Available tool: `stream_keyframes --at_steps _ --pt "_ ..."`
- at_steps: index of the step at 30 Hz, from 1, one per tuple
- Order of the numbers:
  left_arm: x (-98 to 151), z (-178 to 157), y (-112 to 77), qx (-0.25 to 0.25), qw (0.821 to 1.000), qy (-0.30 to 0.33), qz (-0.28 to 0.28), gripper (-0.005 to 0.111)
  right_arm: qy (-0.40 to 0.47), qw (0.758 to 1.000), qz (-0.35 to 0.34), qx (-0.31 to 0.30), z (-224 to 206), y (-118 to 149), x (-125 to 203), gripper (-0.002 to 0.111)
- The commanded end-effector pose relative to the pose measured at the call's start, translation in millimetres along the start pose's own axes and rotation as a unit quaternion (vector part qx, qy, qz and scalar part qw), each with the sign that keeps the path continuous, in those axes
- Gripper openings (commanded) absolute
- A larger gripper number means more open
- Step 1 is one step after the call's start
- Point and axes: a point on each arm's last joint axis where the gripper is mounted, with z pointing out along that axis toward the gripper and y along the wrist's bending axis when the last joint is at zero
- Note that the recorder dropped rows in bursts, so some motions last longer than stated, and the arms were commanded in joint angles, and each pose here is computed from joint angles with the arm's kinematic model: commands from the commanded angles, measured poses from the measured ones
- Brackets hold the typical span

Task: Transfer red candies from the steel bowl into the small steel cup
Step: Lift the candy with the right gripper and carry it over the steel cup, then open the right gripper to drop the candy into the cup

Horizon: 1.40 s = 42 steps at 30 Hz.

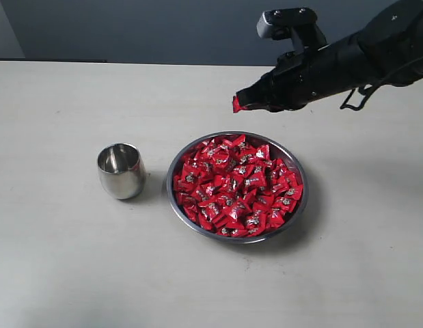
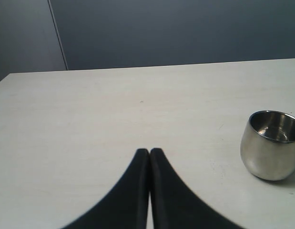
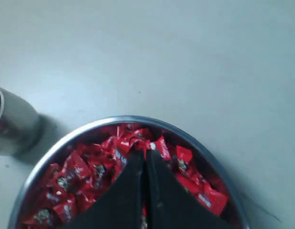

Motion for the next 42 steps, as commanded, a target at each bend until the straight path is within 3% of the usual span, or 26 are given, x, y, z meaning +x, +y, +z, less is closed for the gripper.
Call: stream_keyframes --at_steps 1,7,13,18,33,42 --pt "0.9 0.0 -0.1 0.0 1.0 -0.001 -0.002 0.0 -0.019 0.998 -0.006 -0.065 12.9 6.4 -18.8 -0.001" --pt "0.9 0.0 -0.1 0.0 1.0 -0.001 -0.002 0.0 -0.008 0.988 -0.013 -0.152 33.4 15.6 -41.1 -0.001" --pt "0.9 0.0 -0.1 0.0 1.0 -0.001 -0.002 0.0 0.001 0.982 -0.05 -0.185 54.7 53.7 -51.9 -0.001" --pt "0.9 0.0 -0.1 0.0 1.0 -0.001 -0.002 0.0 0.036 0.979 -0.069 -0.186 76.5 83.0 -55.2 -0.001" --pt "0.9 0.0 -0.1 0.0 1.0 -0.001 -0.002 0.0 0.105 0.965 -0.094 -0.219 116.8 129.5 -39.3 -0.001" --pt "0.9 0.0 -0.1 0.0 1.0 -0.001 -0.002 0.0 0.112 0.971 -0.102 -0.184 121.6 128.1 -36.3 -0.001"
